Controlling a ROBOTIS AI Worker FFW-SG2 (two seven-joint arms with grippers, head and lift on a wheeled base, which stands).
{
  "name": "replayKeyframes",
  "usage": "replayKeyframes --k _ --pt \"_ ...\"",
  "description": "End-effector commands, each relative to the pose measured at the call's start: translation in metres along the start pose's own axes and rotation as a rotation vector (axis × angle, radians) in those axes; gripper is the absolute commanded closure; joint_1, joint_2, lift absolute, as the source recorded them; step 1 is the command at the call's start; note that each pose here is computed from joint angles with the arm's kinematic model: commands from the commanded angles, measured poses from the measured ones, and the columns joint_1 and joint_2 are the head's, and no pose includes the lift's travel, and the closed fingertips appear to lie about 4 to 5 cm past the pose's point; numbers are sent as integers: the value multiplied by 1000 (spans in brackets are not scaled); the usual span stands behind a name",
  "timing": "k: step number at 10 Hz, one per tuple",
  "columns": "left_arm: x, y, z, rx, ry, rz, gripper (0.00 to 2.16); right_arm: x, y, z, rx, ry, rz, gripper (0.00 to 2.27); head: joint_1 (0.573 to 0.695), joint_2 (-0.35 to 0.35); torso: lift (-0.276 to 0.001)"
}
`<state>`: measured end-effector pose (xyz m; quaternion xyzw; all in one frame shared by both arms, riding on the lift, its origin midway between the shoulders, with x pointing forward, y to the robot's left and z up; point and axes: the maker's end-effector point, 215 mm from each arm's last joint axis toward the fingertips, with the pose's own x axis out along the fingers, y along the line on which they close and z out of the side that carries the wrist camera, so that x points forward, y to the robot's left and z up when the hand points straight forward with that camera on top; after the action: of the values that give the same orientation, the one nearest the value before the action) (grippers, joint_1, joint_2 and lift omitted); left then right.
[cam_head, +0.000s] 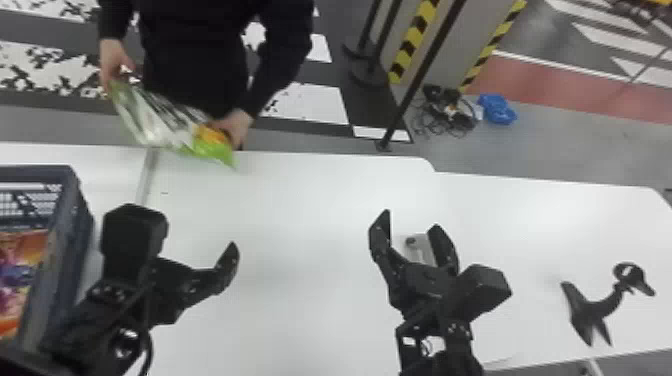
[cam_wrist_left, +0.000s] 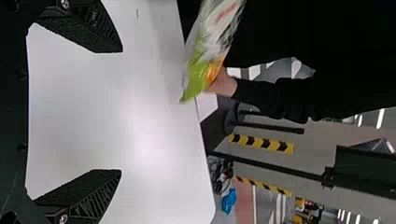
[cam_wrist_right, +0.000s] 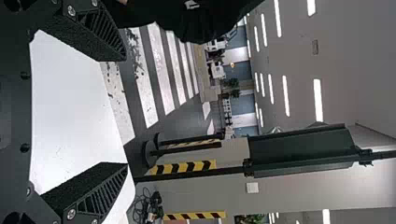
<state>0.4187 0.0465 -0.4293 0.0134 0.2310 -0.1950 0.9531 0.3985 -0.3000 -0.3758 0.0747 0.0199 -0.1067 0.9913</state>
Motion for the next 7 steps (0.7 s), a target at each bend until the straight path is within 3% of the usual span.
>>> replayKeyframes --k 1,3,7 --pt "-18 43 20 -4 -69 104 70 1 4 0 -5 0 8 120 695 -350 -29" --pt "-41 99 29 -12 -110 221 46 4 10 -13 -36 41 24 87 695 -262 -29" --pt "-81 179 39 -54 -197 419 60 6 26 -34 -58 111 79 76 695 -101 -29"
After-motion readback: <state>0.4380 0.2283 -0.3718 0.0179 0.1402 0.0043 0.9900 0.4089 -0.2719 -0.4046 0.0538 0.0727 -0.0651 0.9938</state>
